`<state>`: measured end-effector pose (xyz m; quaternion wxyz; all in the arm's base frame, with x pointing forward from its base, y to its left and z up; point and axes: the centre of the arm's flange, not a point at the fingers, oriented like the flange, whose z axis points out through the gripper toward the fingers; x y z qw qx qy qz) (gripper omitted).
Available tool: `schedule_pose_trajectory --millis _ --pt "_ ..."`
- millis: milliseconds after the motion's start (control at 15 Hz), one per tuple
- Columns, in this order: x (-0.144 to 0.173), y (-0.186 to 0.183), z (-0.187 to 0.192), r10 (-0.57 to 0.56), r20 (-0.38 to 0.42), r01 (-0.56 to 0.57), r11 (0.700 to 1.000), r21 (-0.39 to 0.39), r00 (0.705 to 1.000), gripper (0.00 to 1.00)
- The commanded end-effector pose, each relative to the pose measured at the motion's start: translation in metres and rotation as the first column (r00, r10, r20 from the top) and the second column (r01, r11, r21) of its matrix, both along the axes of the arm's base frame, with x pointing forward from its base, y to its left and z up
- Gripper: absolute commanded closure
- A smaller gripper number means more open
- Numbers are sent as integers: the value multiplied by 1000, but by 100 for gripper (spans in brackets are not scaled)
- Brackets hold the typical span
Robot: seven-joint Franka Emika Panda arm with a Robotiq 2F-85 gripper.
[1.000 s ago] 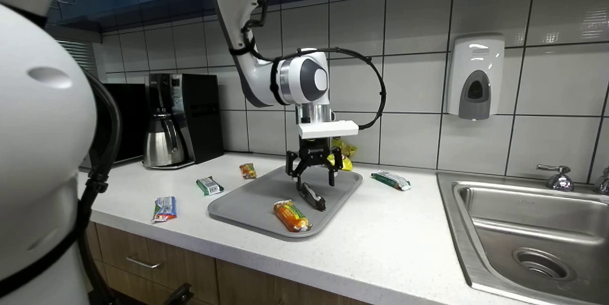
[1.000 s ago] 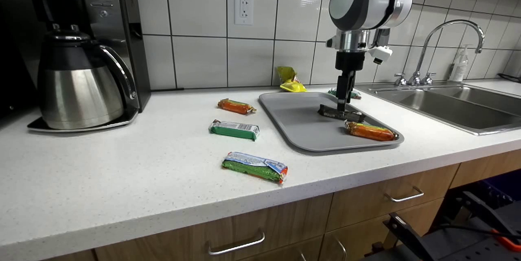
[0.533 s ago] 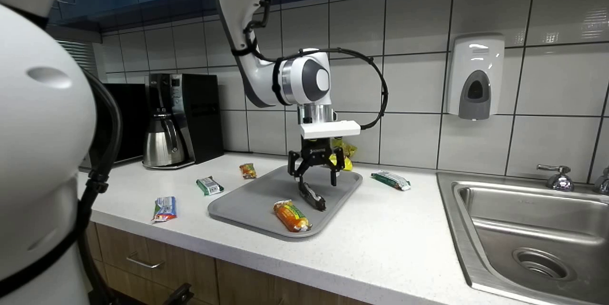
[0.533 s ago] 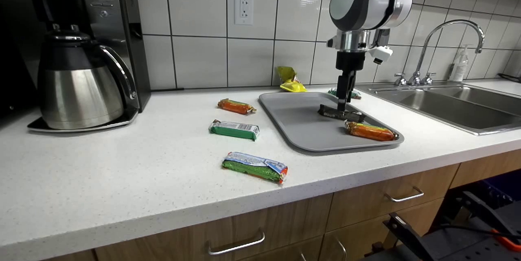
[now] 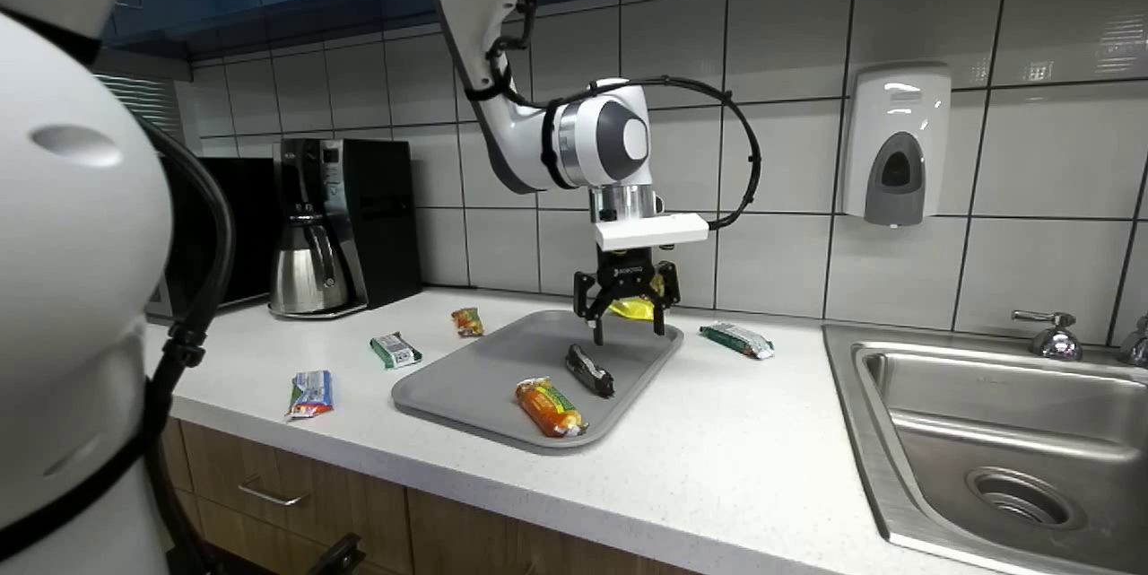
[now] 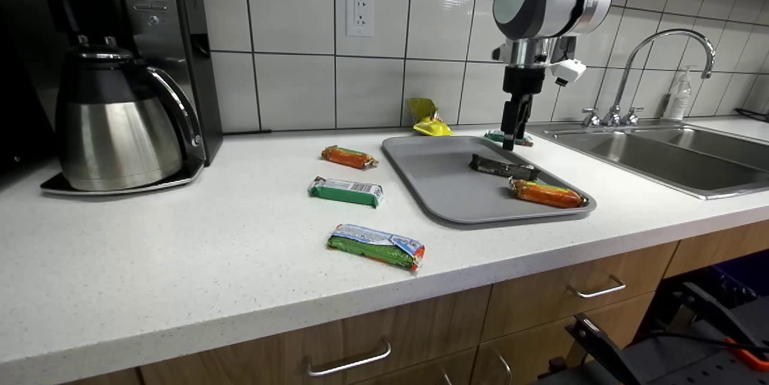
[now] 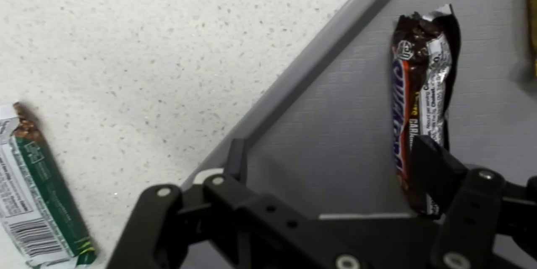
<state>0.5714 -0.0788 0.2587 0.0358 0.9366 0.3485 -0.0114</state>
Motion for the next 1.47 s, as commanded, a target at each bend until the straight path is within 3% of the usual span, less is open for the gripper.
schedule_pose_trajectory --millis 0,667,1400 --pt "29 -23 2 -36 16 36 999 -11 999 0" --pt "84 -72 -3 -106 65 109 993 -42 992 0" --pt "126 -93 -19 -174 68 178 982 -56 982 0"
